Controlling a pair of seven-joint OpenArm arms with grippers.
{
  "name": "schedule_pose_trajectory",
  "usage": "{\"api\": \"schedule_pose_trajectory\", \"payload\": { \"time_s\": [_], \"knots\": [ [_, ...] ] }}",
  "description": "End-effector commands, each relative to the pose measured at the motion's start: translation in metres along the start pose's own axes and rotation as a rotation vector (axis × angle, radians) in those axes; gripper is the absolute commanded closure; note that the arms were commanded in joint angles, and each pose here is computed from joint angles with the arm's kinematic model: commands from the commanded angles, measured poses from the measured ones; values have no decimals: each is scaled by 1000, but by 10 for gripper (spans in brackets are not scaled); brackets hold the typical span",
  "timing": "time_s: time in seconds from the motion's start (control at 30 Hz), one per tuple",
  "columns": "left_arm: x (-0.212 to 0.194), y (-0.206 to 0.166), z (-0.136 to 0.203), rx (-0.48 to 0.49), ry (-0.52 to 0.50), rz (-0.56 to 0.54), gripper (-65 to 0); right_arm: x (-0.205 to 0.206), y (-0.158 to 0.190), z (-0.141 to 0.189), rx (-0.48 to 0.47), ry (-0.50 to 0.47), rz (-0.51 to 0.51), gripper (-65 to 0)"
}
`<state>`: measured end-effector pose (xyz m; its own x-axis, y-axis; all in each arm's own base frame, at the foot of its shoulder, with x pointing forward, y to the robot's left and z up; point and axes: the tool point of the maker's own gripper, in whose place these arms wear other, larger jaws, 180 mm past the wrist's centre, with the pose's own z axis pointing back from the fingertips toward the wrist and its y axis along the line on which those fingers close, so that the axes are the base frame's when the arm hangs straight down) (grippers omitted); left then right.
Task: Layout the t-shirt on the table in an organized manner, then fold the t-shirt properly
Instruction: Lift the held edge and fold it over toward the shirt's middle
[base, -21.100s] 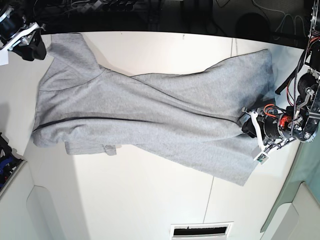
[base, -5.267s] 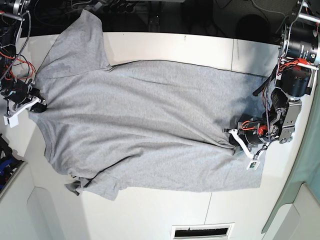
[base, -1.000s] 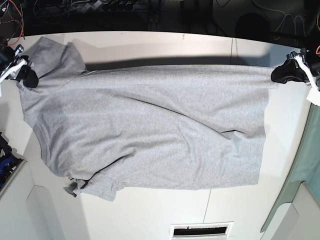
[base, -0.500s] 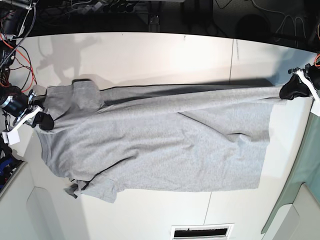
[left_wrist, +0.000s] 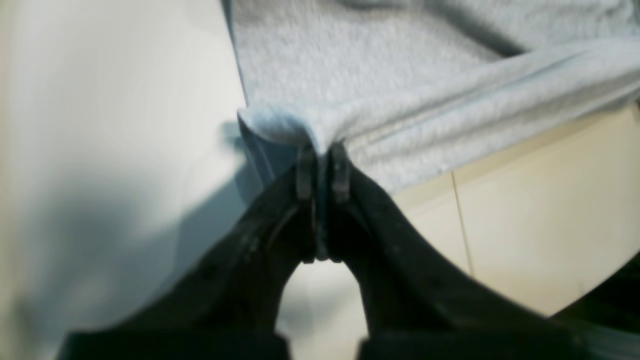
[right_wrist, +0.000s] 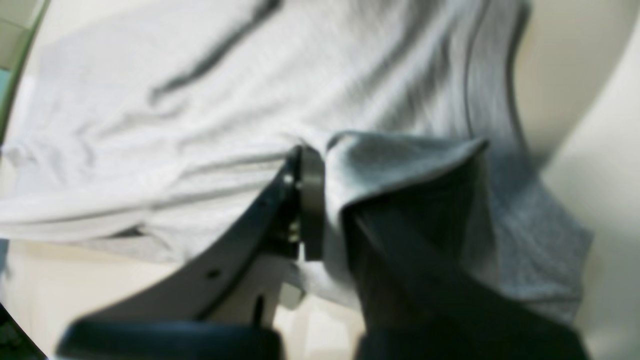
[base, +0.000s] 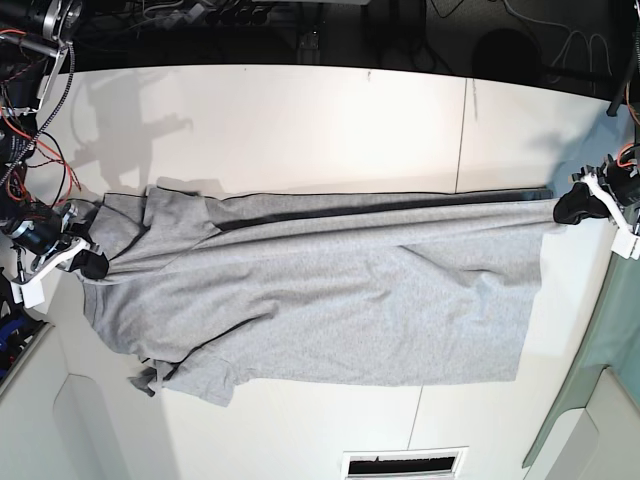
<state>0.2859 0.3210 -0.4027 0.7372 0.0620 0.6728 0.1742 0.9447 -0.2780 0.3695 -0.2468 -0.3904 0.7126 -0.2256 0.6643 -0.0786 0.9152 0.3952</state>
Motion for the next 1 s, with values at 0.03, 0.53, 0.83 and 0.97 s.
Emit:
{"api": "schedule_pose_trajectory", "payload": {
  "time_s": [0.03, 0.53, 0.83, 0.97],
  "knots": [
    [32, 9, 1, 26, -74, -37, 0, 31, -3, 5, -16, -89, 22, 0],
    [36, -5, -10, 0, 6, -9, -256, 21, -30, 16, -81, -82, -66, -313],
    [48, -20, -4, -64, -13, 22, -319, -36, -82, 56, -196, -77, -225, -452],
    [48, -21, -4, -69, -14, 26, -319, -52, -86, 60, -209, -77, -242, -451]
  ]
}}
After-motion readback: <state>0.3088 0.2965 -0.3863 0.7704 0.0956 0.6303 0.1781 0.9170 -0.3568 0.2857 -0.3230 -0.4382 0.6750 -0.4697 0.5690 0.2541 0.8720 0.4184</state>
